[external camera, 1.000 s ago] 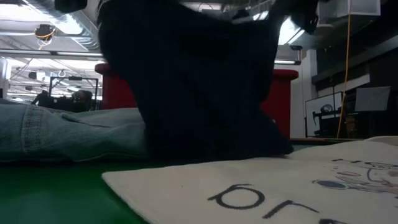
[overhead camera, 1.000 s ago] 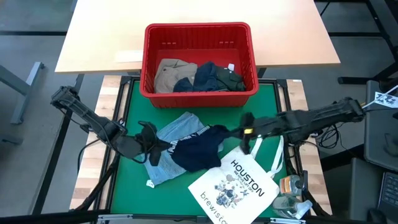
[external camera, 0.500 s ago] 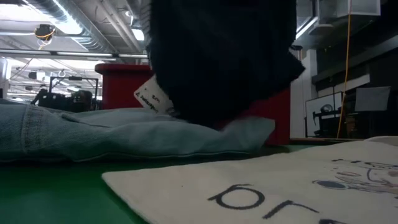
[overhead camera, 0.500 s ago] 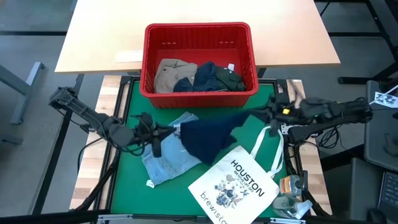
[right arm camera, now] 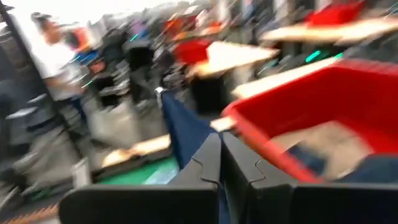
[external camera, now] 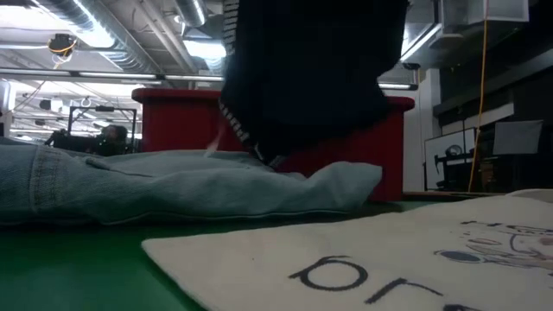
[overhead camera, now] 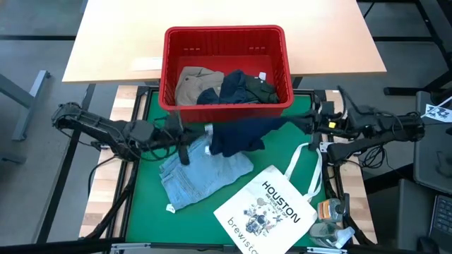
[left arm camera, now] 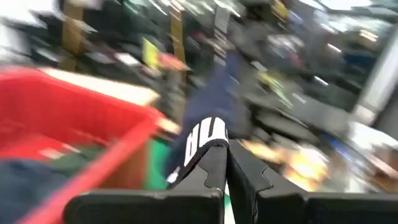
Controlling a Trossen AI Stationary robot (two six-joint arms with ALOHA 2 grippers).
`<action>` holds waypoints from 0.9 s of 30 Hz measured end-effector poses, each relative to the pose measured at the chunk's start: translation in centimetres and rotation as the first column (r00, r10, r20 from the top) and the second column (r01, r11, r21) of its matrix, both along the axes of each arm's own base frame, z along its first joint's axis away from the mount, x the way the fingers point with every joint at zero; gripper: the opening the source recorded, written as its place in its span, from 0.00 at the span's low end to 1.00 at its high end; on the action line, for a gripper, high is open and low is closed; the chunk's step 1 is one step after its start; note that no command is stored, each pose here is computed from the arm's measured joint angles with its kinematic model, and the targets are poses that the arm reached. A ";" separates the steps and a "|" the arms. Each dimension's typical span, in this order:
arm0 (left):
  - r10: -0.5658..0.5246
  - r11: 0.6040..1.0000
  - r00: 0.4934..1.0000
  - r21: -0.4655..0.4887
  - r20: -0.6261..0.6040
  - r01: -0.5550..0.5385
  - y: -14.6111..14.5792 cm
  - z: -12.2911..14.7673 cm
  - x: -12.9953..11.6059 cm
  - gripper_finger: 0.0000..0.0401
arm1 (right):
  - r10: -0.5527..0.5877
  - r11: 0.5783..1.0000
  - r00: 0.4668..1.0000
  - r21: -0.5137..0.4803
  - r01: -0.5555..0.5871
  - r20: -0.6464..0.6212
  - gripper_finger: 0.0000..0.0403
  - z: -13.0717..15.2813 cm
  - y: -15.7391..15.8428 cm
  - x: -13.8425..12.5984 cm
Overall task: Fold Laundry from Bin
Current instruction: Fold the dark blue boxer shorts
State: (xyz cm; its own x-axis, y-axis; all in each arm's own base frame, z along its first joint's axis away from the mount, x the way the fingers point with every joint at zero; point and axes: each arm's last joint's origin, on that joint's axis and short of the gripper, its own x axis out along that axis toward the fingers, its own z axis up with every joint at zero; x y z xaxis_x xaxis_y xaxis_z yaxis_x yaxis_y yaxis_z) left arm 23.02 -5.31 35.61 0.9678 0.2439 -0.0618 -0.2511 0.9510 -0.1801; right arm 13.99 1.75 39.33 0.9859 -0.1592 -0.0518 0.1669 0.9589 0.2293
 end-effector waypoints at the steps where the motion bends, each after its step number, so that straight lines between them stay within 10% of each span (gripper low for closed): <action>1: -0.052 0.998 0.998 -0.024 -0.031 0.052 -0.5 -0.4 0.0 0.00 | 0.048 0.998 0.998 0.031 -0.047 -0.030 0.01 -0.3 0.1 0.0; 19: -0.390 0.902 0.773 -0.375 -0.500 0.213 -11.7 -10.3 -0.3 0.00 | 0.345 0.923 0.770 0.344 -0.174 -0.536 0.01 -10.7 8.7 7.5; 27: -0.378 0.878 0.714 -0.472 -0.589 0.075 -14.0 -14.2 0.3 0.06 | 0.408 0.908 0.667 0.355 -0.224 -0.623 0.01 -15.4 14.1 9.6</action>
State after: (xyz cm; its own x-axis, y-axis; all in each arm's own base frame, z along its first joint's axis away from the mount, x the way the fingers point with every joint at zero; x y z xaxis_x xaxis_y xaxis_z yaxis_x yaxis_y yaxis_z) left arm 23.35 -19.28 21.37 0.6664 -0.1694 -0.7261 -0.2336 0.8774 -0.4191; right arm 23.57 15.82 23.88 0.6567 0.2632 -0.7068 0.0589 0.9164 0.3960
